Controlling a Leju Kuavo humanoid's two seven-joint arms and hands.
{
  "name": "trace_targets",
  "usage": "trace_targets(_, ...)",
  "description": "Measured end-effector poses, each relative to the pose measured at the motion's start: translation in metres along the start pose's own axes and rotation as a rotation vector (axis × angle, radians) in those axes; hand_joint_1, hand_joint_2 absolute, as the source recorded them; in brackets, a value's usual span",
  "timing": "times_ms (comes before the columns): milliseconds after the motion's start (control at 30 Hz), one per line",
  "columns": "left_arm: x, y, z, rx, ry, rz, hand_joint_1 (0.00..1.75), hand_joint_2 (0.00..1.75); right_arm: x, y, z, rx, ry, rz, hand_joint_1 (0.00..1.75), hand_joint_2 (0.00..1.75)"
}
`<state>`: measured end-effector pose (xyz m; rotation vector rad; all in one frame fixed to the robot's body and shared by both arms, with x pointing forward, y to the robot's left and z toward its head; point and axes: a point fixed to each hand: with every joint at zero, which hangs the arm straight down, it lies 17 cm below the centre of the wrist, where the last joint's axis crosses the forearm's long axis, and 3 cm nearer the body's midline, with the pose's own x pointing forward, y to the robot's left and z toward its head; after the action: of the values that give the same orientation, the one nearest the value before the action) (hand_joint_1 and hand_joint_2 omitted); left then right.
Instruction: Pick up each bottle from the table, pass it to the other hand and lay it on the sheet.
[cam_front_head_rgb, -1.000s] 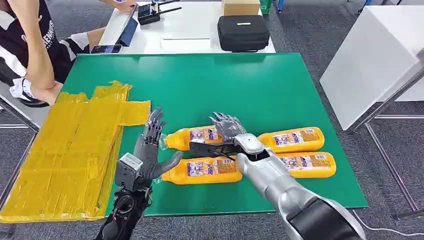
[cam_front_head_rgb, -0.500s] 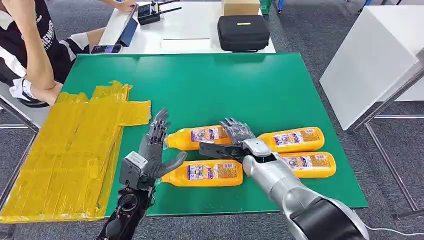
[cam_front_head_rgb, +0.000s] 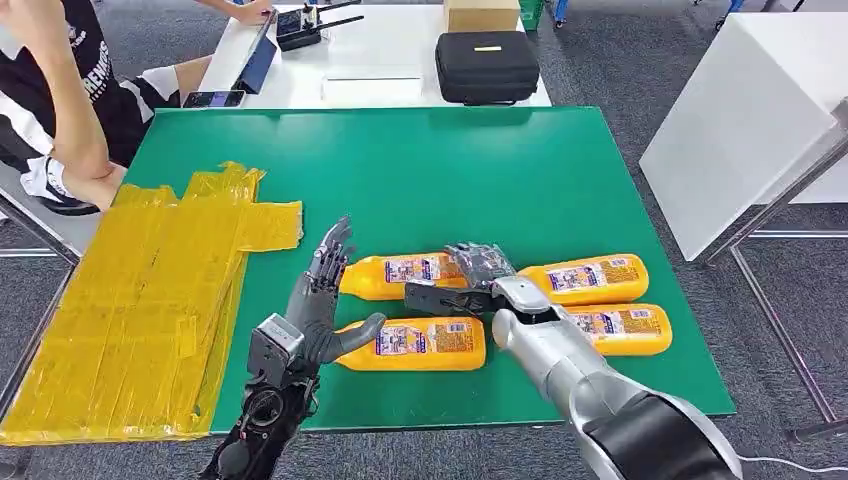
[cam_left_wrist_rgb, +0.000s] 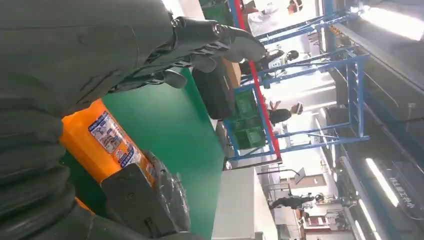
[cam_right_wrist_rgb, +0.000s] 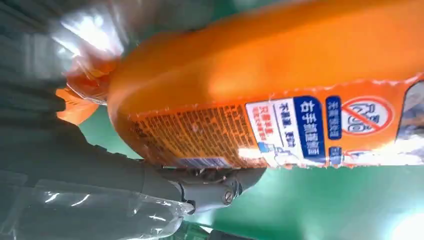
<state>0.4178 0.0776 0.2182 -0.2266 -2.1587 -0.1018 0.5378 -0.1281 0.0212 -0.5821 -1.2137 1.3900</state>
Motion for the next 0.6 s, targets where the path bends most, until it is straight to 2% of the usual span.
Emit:
trace_targets(233, 0.000, 0.001, 0.003, 0.008, 0.001, -0.007, 0.00, 1.75, -0.007, -0.012, 0.002, -0.121, 0.019, -0.022, 1.75, 1.75)
trace_targets(600, 0.000, 0.001, 0.004, 0.009, 0.002, -0.008, 0.00, 1.75, -0.011, -0.012, 0.003, -0.137, 0.032, -0.045, 1.75, 1.75)
